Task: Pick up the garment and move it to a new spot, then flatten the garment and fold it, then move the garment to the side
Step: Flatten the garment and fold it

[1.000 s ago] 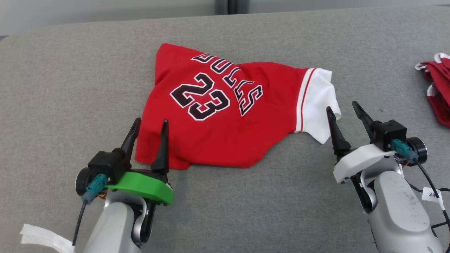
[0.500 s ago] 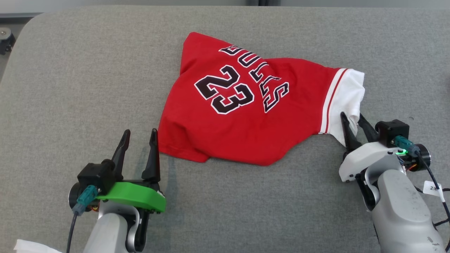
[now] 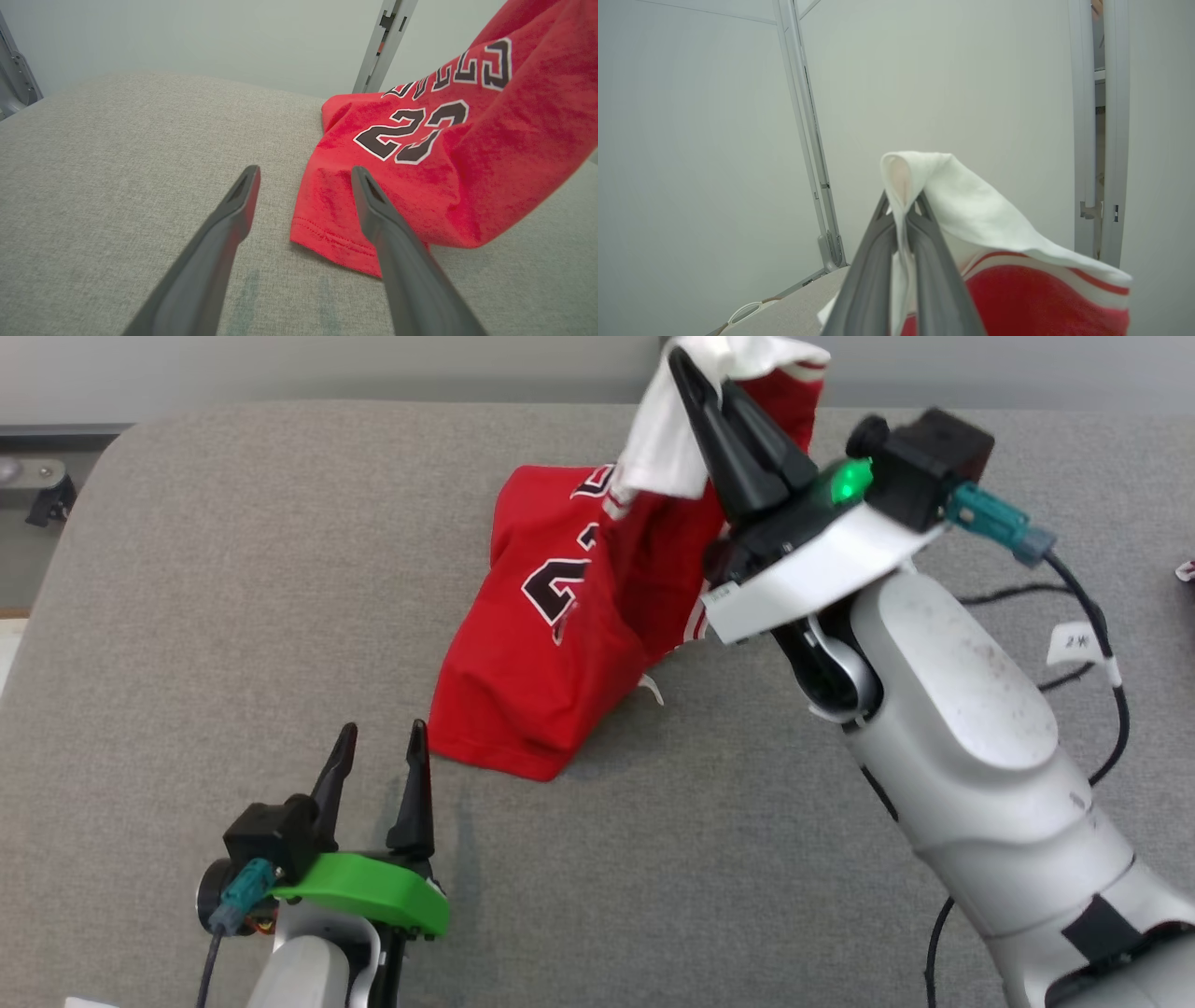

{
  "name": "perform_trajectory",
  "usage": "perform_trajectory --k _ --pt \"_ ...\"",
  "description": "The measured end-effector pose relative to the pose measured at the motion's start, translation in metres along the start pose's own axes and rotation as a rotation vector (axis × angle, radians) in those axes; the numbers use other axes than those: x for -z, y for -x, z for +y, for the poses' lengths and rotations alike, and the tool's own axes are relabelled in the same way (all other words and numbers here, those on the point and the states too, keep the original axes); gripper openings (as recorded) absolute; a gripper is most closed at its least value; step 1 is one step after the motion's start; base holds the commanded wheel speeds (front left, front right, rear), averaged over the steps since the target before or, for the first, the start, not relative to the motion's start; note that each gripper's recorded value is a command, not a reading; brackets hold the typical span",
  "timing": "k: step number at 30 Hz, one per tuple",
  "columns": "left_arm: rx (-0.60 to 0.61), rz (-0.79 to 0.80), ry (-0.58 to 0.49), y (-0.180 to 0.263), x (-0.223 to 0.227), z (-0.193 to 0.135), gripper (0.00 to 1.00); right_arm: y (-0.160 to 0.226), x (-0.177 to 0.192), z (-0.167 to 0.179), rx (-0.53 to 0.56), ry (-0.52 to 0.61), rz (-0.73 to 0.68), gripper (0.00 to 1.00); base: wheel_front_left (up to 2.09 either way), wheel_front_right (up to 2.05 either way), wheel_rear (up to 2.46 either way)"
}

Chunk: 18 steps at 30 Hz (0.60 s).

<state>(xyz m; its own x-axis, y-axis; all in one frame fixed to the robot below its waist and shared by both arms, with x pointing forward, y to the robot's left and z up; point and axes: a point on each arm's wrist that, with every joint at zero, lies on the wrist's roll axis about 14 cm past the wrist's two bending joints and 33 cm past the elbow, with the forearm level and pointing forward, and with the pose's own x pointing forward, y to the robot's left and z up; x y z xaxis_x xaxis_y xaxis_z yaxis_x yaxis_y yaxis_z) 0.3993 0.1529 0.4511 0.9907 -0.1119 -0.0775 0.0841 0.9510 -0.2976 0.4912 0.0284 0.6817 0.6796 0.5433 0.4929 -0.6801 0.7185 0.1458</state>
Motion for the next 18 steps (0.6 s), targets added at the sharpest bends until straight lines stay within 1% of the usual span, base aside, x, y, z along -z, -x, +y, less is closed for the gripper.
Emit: perform_trajectory --k 3,6,9,10,12,15,18 --pt "0.003 -0.002 0.003 0.007 -0.001 -0.002 1.00 -0.035 -0.039 0.033 -0.121 0.013 -0.087 0.00 0.00 0.00 0.00" --pt "-0.004 -0.002 0.005 0.014 -0.001 -0.001 1.00 -0.070 -0.084 0.056 -0.204 0.055 -0.180 0.00 0.00 0.00 0.00" --pt "-0.026 0.005 0.014 0.024 0.001 0.004 1.00 -0.099 -0.115 0.060 -0.211 0.094 -0.232 0.00 0.00 0.00 0.00" --pt "-0.036 0.010 0.017 0.028 0.003 0.007 1.00 -0.107 -0.121 0.060 -0.206 0.115 -0.238 0.00 0.00 0.00 0.00" --pt "-0.049 0.010 0.025 0.034 0.003 0.010 1.00 -0.121 -0.126 0.065 -0.218 0.192 -0.233 0.00 0.00 0.00 0.00" --pt "-0.084 -0.004 0.027 0.041 -0.002 0.020 1.00 -0.136 -0.130 0.065 -0.204 0.223 -0.229 0.00 0.00 0.00 0.00" --pt "-0.113 -0.014 0.026 0.045 -0.005 0.029 1.00 -0.142 -0.111 0.042 -0.133 0.253 -0.167 0.00 0.00 0.00 0.00"
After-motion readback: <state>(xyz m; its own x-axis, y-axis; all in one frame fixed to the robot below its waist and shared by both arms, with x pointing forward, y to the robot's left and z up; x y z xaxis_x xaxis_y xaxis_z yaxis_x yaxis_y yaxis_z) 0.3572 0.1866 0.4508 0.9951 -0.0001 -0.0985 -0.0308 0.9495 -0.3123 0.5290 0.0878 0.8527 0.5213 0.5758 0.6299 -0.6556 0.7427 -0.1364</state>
